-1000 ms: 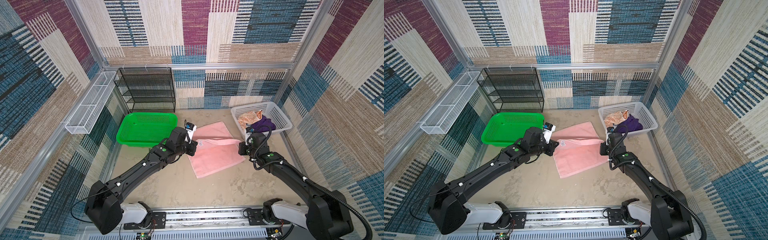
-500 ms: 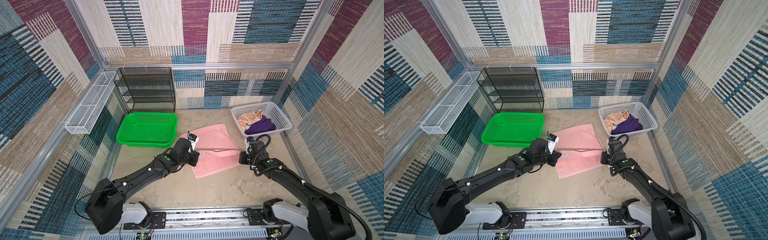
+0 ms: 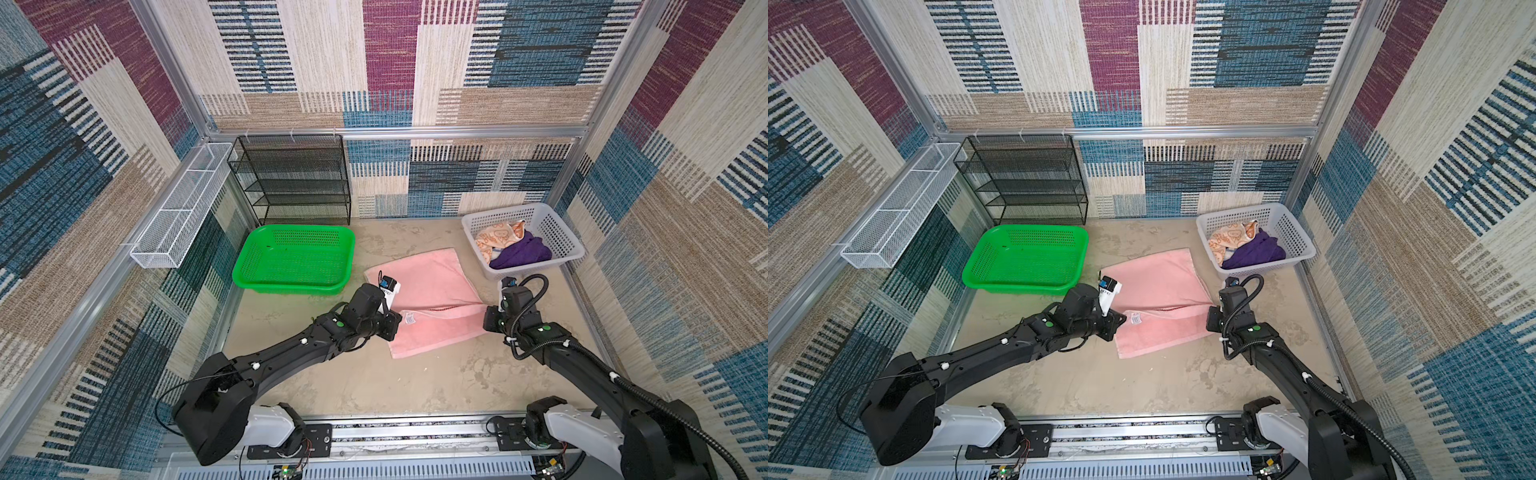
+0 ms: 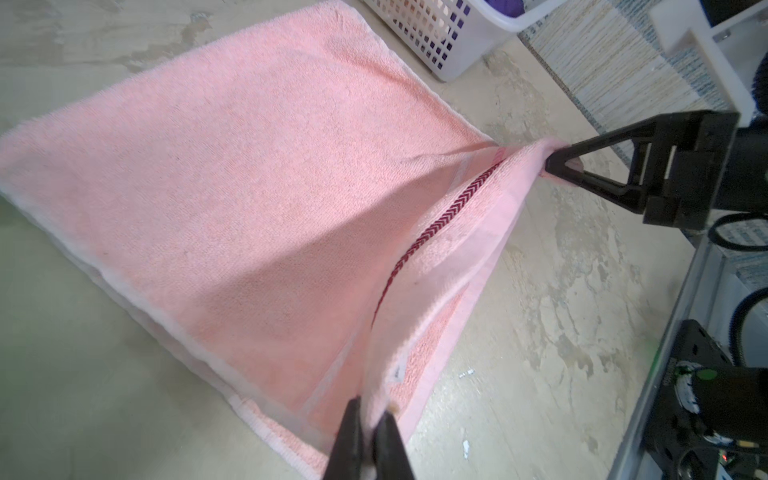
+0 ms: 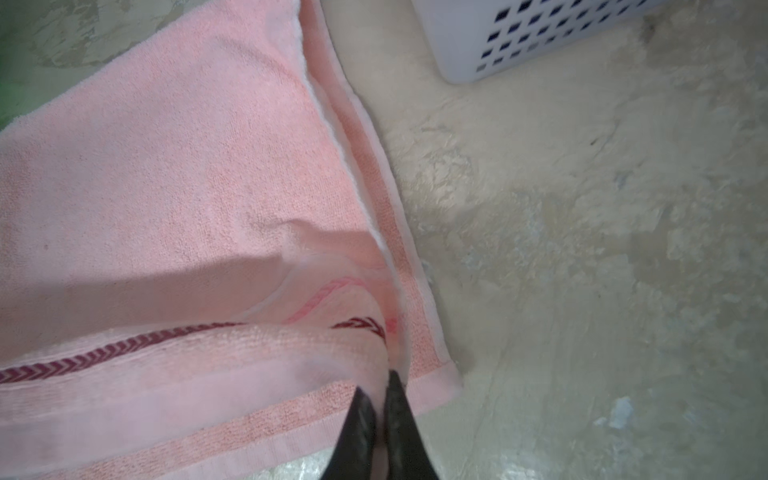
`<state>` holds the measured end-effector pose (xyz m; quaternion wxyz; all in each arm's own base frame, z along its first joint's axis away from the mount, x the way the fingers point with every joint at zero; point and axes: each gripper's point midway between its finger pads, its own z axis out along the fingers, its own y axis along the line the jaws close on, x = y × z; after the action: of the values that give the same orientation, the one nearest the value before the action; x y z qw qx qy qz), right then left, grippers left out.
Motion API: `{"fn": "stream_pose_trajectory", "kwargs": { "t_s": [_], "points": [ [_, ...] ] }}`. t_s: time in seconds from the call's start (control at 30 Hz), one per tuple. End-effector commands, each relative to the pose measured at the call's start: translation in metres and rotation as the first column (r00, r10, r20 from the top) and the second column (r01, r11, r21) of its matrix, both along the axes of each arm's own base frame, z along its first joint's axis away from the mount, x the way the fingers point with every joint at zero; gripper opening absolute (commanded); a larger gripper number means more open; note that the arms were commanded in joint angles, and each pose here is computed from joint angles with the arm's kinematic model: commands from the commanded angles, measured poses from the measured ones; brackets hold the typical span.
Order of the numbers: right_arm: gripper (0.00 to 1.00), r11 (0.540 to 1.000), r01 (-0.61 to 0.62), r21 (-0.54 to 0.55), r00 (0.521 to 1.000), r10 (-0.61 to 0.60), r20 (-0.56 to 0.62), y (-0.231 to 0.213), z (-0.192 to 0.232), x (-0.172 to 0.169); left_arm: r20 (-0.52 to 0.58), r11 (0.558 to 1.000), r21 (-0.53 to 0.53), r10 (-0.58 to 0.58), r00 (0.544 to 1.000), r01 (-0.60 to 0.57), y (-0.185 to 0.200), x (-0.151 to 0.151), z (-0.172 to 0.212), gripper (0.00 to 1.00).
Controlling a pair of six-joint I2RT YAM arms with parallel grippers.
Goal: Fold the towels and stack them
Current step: 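Fold the held edge over the towel toward the robot with both grippers, then open both grippers and release the folded towel edge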
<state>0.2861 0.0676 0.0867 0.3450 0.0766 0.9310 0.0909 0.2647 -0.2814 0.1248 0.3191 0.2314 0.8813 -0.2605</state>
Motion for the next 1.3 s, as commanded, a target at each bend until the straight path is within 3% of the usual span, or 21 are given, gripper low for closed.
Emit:
{"fn": "stream_pose_trajectory", "kwargs": {
  "t_s": [0.0,0.07,0.17,0.23,0.33,0.43,0.67,0.73,0.83,0.9,1.07,1.13,1.27],
  "points": [
    [0.16,0.997,0.011,0.082,1.000,-0.012,0.011,0.008,0.000,-0.003,-0.022,0.999,-0.013,-0.040,0.999,0.040,-0.010,-0.006,-0.009,0.00],
    [0.20,0.994,-0.001,0.112,1.000,-0.001,0.016,0.012,-0.001,-0.005,-0.039,0.999,0.010,-0.049,0.998,0.050,-0.011,-0.011,-0.020,0.00],
    [0.35,0.992,-0.001,0.130,1.000,-0.003,0.027,0.013,0.002,-0.007,-0.055,0.998,0.029,-0.054,0.997,0.056,-0.011,-0.015,-0.031,0.00],
    [0.58,0.991,0.004,0.137,0.999,-0.010,0.043,0.012,0.007,-0.008,-0.057,0.997,0.033,-0.065,0.996,0.067,-0.010,-0.019,-0.033,0.00],
    [0.82,0.989,0.009,0.149,0.996,-0.023,0.091,0.011,0.024,-0.006,-0.049,0.996,0.034,-0.079,0.996,0.081,-0.010,-0.024,-0.033,0.00],
    [0.87,0.988,0.017,0.152,0.989,-0.039,0.143,0.009,0.042,-0.002,-0.045,0.994,0.025,-0.108,0.993,0.109,-0.011,-0.031,-0.028,0.00],
    [0.87,0.990,-0.029,0.140,0.986,0.005,0.168,0.019,0.054,0.021,-0.054,0.987,0.029,-0.156,0.986,0.158,-0.010,-0.048,-0.026,0.00],
    [0.88,0.989,-0.049,0.138,0.987,0.027,0.156,0.024,0.049,0.026,-0.058,0.984,0.023,-0.172,0.983,0.174,-0.010,-0.055,-0.026,0.17],
    [0.88,0.991,-0.058,0.123,0.989,0.040,0.141,0.026,0.042,0.032,-0.040,0.982,0.016,-0.185,0.982,0.186,-0.008,-0.064,-0.023,0.30],
    [0.89,0.992,-0.063,0.112,0.990,0.048,0.129,0.026,0.036,0.034,-0.020,0.983,0.005,-0.183,0.983,0.183,-0.004,-0.068,-0.017,0.45],
    [0.90,0.993,-0.073,0.096,0.991,0.061,0.120,0.027,0.031,0.037,0.066,0.996,0.001,-0.090,0.994,0.090,0.016,-0.062,-0.001,0.73],
    [0.90,0.992,-0.080,0.093,0.990,0.068,0.122,0.028,0.032,0.040,0.102,1.000,0.004,-0.028,0.994,0.028,0.024,-0.053,0.006,0.98],
    [0.91,0.992,-0.098,0.082,0.987,0.086,0.139,0.032,0.038,0.052,0.087,0.990,0.052,0.126,0.988,-0.130,0.043,-0.024,0.012,1.00]
  ]
}}
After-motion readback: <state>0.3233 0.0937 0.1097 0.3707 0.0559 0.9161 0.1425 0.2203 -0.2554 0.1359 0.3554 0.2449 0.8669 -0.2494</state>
